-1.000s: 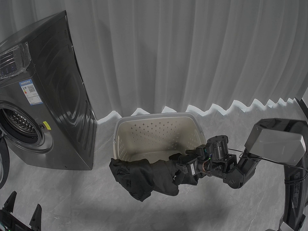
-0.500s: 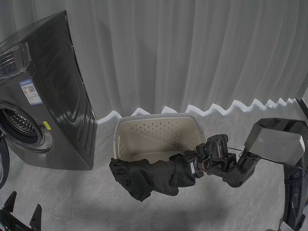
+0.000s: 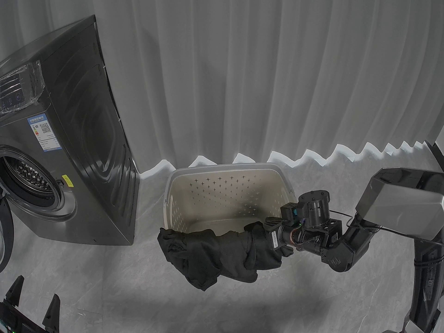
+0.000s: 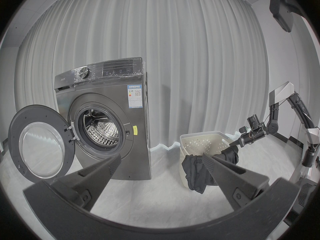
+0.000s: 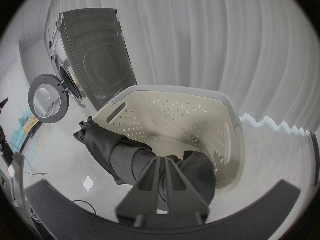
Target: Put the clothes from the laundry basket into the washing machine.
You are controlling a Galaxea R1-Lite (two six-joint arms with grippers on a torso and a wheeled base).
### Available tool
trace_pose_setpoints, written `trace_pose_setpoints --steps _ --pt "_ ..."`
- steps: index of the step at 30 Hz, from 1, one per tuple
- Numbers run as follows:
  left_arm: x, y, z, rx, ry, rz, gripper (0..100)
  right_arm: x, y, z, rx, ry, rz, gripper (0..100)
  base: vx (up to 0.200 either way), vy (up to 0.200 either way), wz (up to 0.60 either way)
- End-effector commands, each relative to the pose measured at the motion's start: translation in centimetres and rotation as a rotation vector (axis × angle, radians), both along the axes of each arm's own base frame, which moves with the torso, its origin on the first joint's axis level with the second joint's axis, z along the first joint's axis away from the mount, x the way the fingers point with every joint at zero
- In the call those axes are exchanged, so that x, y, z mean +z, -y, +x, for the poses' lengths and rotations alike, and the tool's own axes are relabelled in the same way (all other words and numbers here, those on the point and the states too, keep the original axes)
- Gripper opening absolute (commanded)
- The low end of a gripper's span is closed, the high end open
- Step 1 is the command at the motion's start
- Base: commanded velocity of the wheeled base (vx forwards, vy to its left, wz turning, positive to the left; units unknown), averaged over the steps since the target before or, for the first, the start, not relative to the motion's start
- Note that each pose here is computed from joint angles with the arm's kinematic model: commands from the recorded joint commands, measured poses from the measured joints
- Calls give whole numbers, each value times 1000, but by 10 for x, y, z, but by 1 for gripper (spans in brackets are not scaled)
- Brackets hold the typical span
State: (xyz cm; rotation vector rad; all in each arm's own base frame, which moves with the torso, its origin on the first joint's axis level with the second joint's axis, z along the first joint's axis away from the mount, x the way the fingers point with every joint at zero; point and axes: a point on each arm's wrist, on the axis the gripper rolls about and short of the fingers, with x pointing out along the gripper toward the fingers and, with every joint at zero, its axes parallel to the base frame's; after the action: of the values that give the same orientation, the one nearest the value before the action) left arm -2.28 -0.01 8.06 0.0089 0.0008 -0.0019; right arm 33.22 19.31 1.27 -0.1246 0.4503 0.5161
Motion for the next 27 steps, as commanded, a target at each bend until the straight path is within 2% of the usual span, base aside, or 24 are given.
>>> trace_pose_setpoints --steps 1,3,7,19,27 --pt "-5 0 0 2 1 0 100 0 7 -3 -15 -11 -8 100 0 0 0" --pt "-5 0 0 0 1 0 100 -2 20 -4 -53 -25 -31 100 0 0 0" --pt "-5 0 0 0 1 0 100 -2 28 -5 -67 -29 -43 100 0 0 0" --pt "-5 0 0 0 1 0 100 -19 34 3 -80 -52 -69 100 0 0 0" --pt "-5 0 0 0 1 0 100 -21 26 9 -64 -28 -55 100 0 0 0"
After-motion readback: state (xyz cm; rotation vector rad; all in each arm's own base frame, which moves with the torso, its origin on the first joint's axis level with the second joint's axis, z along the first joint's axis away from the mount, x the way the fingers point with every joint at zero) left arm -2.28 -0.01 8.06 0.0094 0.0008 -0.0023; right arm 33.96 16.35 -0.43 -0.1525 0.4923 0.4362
